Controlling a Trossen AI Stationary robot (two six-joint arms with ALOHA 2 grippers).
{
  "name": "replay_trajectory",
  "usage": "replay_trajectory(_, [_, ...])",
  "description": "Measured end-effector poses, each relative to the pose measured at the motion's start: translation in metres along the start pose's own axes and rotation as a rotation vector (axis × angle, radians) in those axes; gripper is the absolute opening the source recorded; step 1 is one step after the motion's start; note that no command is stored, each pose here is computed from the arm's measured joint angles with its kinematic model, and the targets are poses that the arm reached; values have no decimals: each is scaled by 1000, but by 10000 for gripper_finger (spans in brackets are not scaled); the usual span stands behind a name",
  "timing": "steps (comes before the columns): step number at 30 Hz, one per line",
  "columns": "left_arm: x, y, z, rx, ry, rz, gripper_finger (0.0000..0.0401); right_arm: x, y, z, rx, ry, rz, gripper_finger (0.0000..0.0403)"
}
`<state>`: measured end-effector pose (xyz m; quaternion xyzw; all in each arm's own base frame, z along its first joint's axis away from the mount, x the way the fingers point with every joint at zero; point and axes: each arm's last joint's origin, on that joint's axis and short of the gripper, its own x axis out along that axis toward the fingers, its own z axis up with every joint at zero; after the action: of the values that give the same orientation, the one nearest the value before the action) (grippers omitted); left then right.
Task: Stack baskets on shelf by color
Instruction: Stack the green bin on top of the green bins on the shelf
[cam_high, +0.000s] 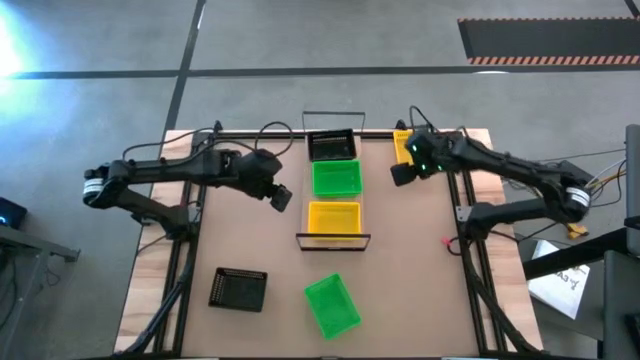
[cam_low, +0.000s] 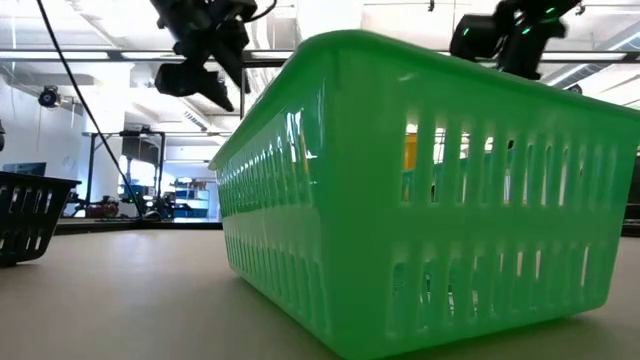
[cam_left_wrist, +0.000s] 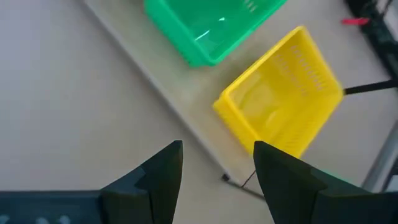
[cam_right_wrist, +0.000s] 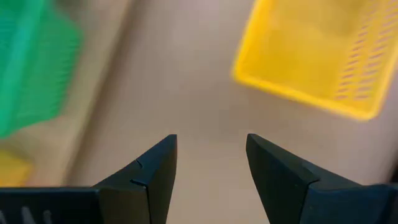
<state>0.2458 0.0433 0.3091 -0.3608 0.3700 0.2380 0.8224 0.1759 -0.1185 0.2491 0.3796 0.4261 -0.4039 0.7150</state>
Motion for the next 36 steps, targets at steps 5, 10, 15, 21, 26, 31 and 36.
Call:
replay_trajectory(5, [0,-3,2,1,-26,-26,182,19,-9,41,-85,91,-23,185])
replay_trajectory(10, [1,-2,0,2,-5,-31,182,21,5,62,-209,106,35,185])
replay_trajectory(15, [0,-2,-6,-14,64,-38,182,-2,28,51,-270,58,95,185])
replay_trajectory(21, [4,-1,-16,34,109,-15,182,-43,57,-3,-239,29,227,185])
replay_trajectory(26, [8,2,-21,162,128,-9,182,-69,86,-74,-106,108,315,178])
replay_trajectory(31, [7,3,-22,295,134,-27,182,-93,114,-157,52,188,343,170])
replay_trajectory(36, [6,3,-22,428,130,-41,182,-101,140,-241,197,278,290,168])
